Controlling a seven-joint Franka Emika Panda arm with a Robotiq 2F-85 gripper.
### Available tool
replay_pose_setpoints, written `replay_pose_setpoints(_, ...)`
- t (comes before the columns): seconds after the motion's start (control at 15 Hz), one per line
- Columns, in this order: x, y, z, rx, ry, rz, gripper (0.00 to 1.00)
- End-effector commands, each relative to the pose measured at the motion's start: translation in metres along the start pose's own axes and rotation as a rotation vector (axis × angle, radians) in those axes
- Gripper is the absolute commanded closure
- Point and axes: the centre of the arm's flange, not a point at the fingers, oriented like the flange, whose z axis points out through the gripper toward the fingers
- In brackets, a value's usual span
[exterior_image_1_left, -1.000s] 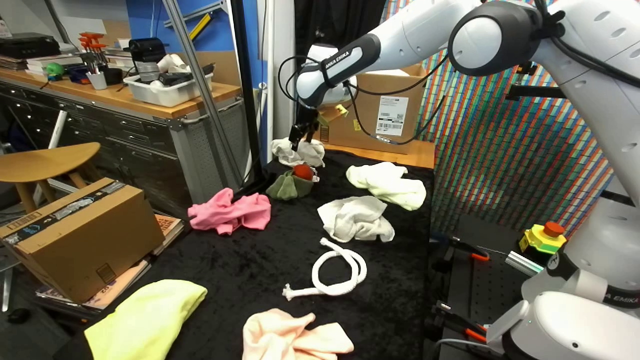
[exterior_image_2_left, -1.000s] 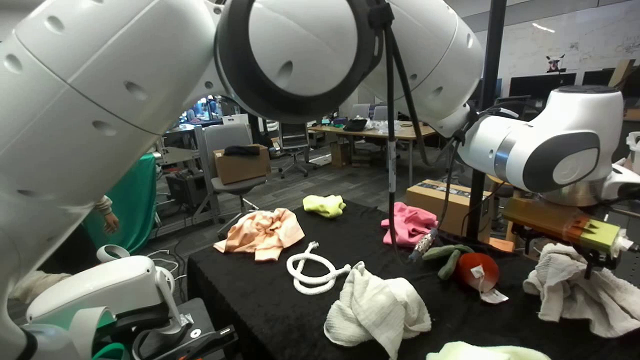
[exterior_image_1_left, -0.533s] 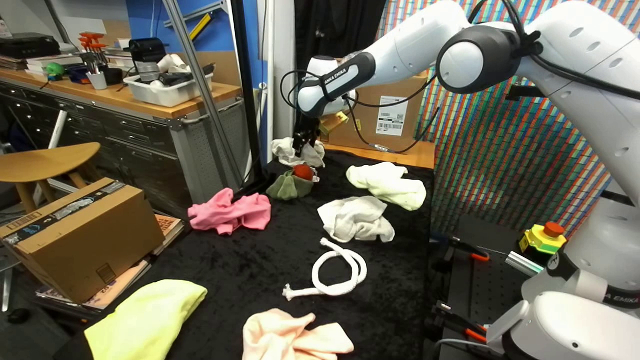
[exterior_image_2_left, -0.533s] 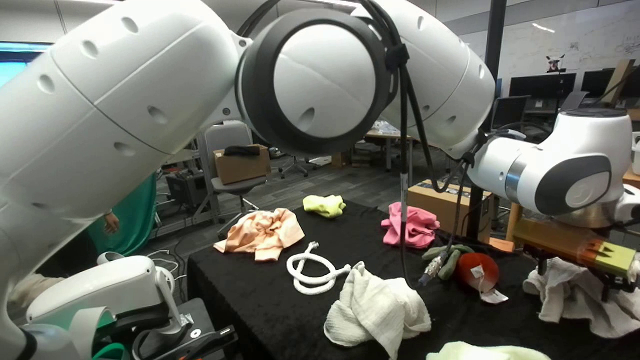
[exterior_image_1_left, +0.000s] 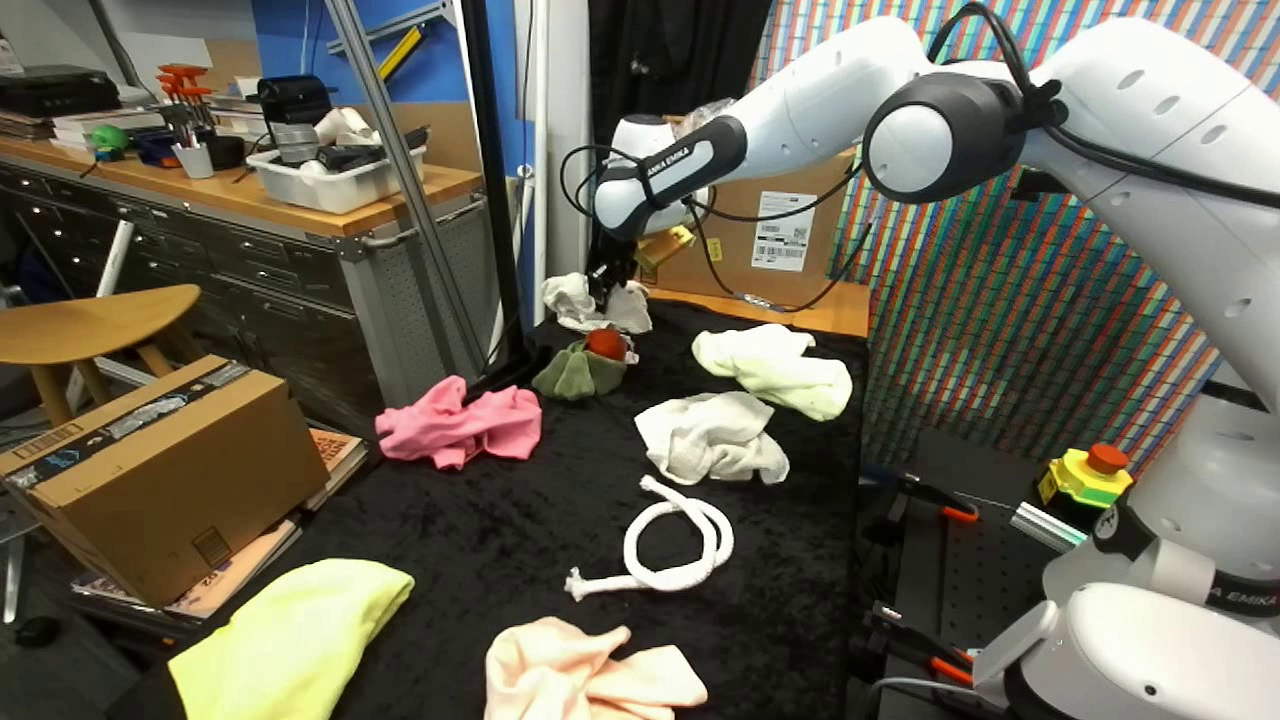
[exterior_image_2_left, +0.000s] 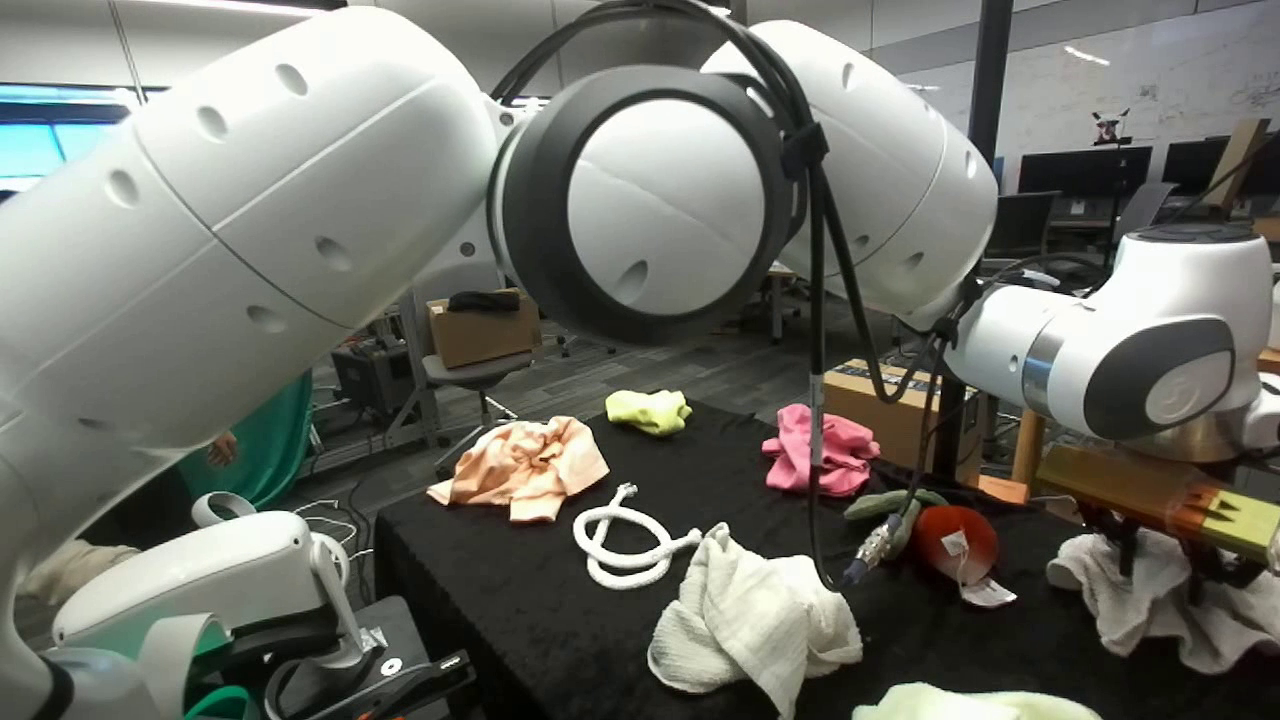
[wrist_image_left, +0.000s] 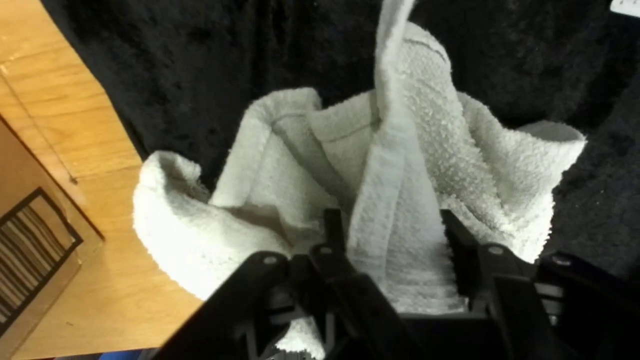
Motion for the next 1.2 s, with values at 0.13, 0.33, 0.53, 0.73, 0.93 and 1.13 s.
replay_pose_setpoints(0.13,0.01,-0.004,-0.003,0.047,-0.014,-0.003,0.96)
replay_pose_setpoints(0.33,0.004,-0.013,-0.009,0.122,-0.038,-0.01,1.0)
replay_pose_setpoints(0.53,-0.004,-0.018,-0.02,0.199,-0.046,-0.017,0.98)
replay_pose_setpoints(0.73,-0.018,-0.017,-0.051,0.276,-0.022,-0.02,0.97)
replay_pose_setpoints(0.93,-0.035,-0.008,-0.093,0.346,0.036,-0.02,0.98)
replay_pose_setpoints(1.13,-0.056,-0.001,-0.135,0.424,0.091,-0.045,0.98)
